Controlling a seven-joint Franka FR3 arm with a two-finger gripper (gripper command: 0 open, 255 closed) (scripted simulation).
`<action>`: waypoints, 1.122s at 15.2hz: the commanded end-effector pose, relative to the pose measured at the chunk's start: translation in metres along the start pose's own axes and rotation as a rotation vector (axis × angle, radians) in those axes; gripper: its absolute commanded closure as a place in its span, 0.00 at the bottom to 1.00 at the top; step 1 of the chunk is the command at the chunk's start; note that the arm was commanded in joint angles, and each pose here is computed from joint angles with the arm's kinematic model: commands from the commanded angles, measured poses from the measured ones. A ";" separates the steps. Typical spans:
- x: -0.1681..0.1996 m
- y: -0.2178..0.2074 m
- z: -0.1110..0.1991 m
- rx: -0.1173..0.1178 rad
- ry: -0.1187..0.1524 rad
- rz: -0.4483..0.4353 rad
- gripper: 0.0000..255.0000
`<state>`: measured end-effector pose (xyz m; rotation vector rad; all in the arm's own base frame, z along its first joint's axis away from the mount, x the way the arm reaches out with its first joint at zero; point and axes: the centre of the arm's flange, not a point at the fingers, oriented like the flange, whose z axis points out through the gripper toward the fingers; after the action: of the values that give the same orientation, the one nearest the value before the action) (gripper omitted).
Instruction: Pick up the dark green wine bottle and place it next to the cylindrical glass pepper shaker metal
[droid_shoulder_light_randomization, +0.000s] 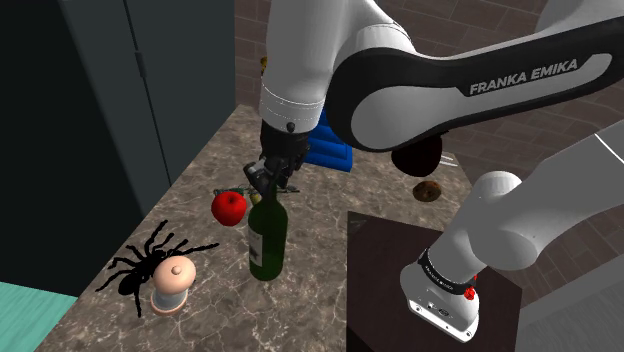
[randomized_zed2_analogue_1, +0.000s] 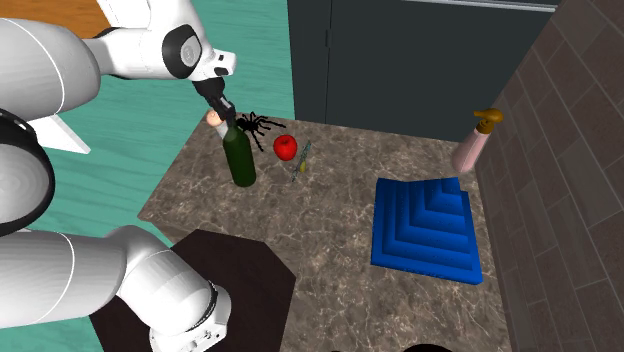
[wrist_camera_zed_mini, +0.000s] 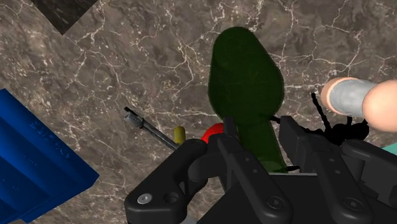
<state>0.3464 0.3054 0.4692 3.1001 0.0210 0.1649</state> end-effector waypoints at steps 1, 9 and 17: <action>0.000 0.000 0.000 0.000 0.001 0.000 1.00; 0.000 0.000 -0.027 0.000 0.001 0.000 0.00; 0.000 0.000 -0.050 0.000 0.001 0.000 0.00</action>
<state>0.3411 0.3072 0.5190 3.1004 0.0210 0.1659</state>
